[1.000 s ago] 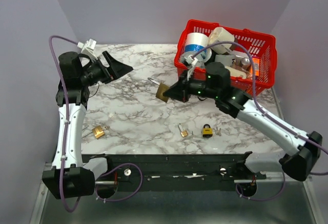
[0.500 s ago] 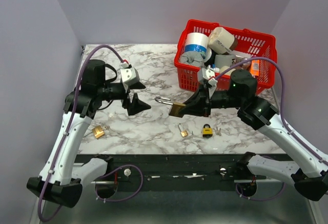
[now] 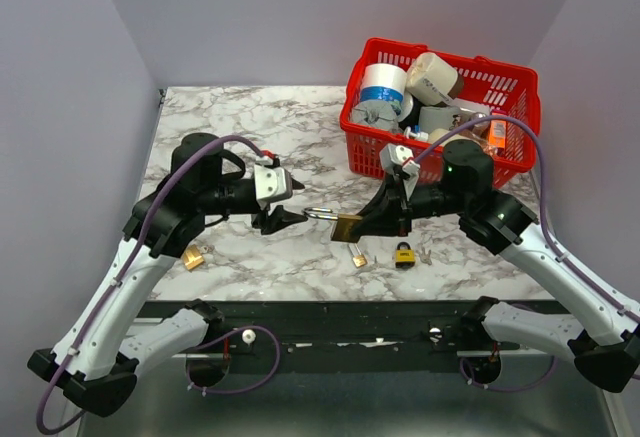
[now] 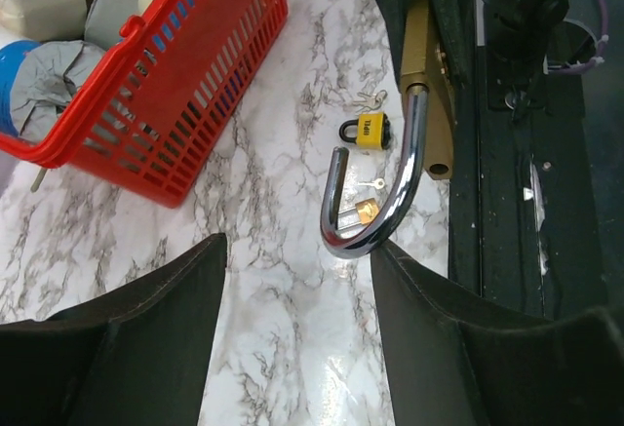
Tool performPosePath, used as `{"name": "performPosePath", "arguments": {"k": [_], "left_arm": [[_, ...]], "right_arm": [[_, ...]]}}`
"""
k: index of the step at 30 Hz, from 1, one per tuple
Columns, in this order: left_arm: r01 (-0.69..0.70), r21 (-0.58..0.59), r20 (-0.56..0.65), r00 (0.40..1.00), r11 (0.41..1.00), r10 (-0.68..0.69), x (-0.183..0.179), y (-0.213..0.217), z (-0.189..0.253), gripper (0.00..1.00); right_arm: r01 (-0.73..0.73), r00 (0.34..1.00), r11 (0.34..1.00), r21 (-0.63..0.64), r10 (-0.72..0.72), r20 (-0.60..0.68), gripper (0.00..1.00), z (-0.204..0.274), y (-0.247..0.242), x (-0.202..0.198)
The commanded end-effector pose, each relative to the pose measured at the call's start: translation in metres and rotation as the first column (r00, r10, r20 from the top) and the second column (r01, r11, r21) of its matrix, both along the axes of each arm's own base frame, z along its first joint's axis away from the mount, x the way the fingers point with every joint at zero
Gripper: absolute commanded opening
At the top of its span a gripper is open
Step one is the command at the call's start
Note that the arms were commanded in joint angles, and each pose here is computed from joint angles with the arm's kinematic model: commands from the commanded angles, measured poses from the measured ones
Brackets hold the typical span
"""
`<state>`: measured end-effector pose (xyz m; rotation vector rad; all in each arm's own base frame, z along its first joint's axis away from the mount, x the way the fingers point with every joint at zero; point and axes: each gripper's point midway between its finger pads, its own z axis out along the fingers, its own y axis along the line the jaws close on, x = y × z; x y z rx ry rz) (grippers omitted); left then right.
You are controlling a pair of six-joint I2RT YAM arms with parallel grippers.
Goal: Lock with the key
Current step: Lock the lock.
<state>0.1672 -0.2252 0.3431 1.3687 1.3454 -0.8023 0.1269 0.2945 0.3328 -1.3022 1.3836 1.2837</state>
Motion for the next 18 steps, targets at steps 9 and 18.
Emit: {"name": "performPosePath", "arguments": {"k": [9, 18], "left_arm": [[0.032, 0.007, 0.040, 0.999, 0.999, -0.033, -0.013, -0.017, 0.006, 0.50], [0.064, 0.047, 0.039, 0.997, 0.997, -0.065, -0.020, -0.024, 0.000, 0.42]], "right_arm": [[-0.058, 0.995, 0.993, 0.098, 0.050, 0.088, 0.01, 0.033, -0.001, -0.010], [-0.059, 0.996, 0.992, 0.109, 0.051, 0.079, 0.01, 0.038, 0.001, -0.010]]}}
